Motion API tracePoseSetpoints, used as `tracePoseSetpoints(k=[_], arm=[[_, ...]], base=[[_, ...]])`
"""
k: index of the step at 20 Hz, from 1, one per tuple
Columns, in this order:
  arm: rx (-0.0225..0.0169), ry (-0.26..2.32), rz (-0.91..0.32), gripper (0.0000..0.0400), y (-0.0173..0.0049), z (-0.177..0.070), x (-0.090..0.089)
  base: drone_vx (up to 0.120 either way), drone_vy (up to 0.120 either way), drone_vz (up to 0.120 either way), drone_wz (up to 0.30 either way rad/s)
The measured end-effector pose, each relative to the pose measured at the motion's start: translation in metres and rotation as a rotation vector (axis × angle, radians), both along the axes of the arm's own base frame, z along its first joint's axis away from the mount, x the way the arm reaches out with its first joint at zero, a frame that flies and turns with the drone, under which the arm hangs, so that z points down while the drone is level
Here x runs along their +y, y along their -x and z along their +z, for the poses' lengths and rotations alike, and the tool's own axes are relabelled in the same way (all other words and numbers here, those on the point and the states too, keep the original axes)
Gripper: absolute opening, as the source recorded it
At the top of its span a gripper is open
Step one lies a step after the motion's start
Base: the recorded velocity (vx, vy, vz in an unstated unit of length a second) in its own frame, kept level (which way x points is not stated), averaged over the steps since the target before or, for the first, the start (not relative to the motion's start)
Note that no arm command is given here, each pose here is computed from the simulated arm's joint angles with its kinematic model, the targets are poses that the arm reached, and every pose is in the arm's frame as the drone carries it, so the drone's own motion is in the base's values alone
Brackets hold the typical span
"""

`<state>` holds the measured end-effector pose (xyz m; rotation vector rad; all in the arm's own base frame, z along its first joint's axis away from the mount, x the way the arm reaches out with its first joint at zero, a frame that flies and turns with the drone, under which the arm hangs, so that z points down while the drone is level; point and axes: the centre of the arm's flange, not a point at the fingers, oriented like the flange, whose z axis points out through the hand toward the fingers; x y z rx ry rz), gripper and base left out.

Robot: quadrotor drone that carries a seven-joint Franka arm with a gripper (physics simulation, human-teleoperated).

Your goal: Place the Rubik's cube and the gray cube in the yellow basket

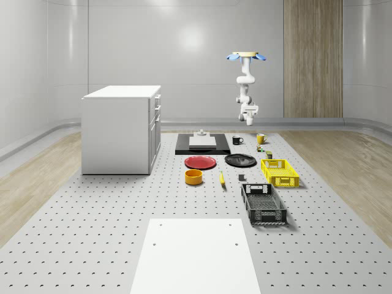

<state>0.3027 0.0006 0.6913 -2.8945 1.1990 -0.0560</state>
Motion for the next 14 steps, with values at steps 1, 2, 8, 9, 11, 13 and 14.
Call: tracePoseSetpoints(k=[1,2,8,9,11,13,14], arm=[[-0.0008,0.001,0.0,0.04,0.0001,0.0,0.0001],[-0.0015,0.002,0.0,0.04,0.0002,0.0,0.0002],[-0.0061,0.018,0.0,0.04,0.0006,0.0,0.0018],[-0.0068,0.022,-0.001,0.04,0.0007,-0.0001,0.0022],[-0.0083,0.034,-0.001,0.04,0.0008,-0.0001,0.0033],[-0.0098,0.05,-0.001,0.04,0.001,-0.0002,0.0049],[-0.0106,0.06,-0.001,0.04,0.001,-0.0003,0.006]], base=[[0.12,0.0,0.0,0.0],[0.12,0.0,0.0,0.0],[0.12,0.033,0.0,0.0],[0.12,0.0,0.0,0.0],[0.12,0.0,0.0,0.0],[0.12,0.0,0.0,0.0],[0.12,0.0,0.0,0.0]])
